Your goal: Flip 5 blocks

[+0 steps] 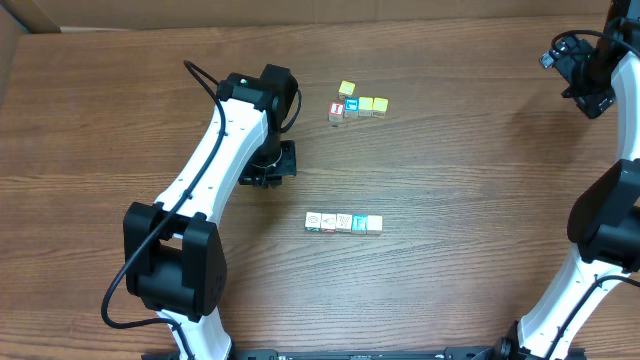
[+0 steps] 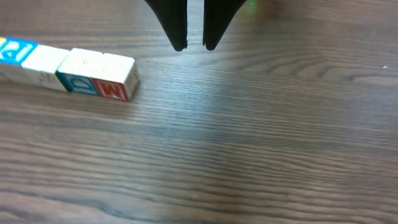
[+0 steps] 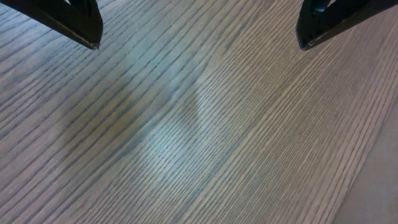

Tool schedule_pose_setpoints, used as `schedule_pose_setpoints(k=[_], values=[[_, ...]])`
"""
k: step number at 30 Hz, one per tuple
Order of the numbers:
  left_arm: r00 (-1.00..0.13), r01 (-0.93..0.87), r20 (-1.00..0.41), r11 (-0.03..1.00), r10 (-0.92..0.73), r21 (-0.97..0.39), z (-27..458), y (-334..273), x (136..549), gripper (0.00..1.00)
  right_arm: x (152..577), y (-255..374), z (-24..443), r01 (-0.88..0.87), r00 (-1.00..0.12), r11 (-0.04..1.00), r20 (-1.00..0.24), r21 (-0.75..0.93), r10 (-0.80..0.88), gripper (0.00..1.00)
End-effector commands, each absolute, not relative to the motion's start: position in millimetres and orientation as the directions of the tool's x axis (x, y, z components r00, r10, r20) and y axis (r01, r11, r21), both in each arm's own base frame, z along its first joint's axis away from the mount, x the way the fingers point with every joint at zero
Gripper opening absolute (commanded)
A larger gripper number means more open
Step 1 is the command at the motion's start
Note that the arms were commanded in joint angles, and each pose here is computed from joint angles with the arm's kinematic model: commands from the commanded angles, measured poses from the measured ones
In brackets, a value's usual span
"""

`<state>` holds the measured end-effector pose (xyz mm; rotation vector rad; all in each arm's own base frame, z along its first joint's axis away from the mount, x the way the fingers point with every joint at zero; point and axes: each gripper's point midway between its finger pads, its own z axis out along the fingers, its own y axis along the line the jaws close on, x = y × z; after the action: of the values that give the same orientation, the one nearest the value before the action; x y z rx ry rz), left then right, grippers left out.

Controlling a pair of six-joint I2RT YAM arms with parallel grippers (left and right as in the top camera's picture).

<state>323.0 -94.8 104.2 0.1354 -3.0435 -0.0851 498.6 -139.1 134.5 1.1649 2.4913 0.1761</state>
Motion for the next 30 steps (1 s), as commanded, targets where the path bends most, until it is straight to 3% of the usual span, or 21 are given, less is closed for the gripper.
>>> schedule_pose_setpoints(k=[1,7,8,9,10,11,21,25,30], values=[[-0.996,-0.062,0.068,0.998,-0.060,-0.027,121,-101,325,0.04,501,-139,153,0.700,-0.566,0.645,-0.313,0.305,0.763,1.00],[-0.997,-0.066,-0.031,0.997,-0.067,-0.047,158,-94,320,0.04,479,-100,146,0.675,-0.645,0.633,-0.115,0.378,0.756,1.00],[-0.996,-0.065,-0.056,0.996,-0.068,-0.055,167,-93,319,0.04,476,-96,149,0.662,-0.659,0.638,-0.100,0.393,0.745,0.88],[-0.995,-0.065,-0.075,0.996,-0.069,-0.062,173,-93,317,0.04,471,-92,151,0.656,-0.672,0.640,-0.077,0.399,0.737,0.61],[-0.993,-0.064,-0.091,0.996,-0.070,-0.068,179,-93,315,0.04,466,-92,154,0.662,-0.670,0.634,-0.062,0.399,0.739,0.15],[-0.992,-0.064,-0.103,0.995,-0.071,-0.072,185,-92,312,0.04,460,-91,158,0.666,-0.671,0.634,-0.056,0.393,0.740,0.04],[-0.989,-0.110,-0.093,0.993,-0.114,-0.054,192,-85,301,0.04,409,-35,251,0.440,-0.812,0.806,-0.208,0.395,0.545,0.04],[-0.984,-0.134,-0.107,0.989,-0.141,-0.064,190,-87,307,0.04,379,2,263,0.367,-0.875,0.852,-0.172,0.374,0.452,0.04],[-0.980,-0.155,-0.118,0.985,-0.163,-0.072,187,-89,314,0.04,354,47,246,0.288,-0.941,0.905,-0.083,0.312,0.328,0.04]])
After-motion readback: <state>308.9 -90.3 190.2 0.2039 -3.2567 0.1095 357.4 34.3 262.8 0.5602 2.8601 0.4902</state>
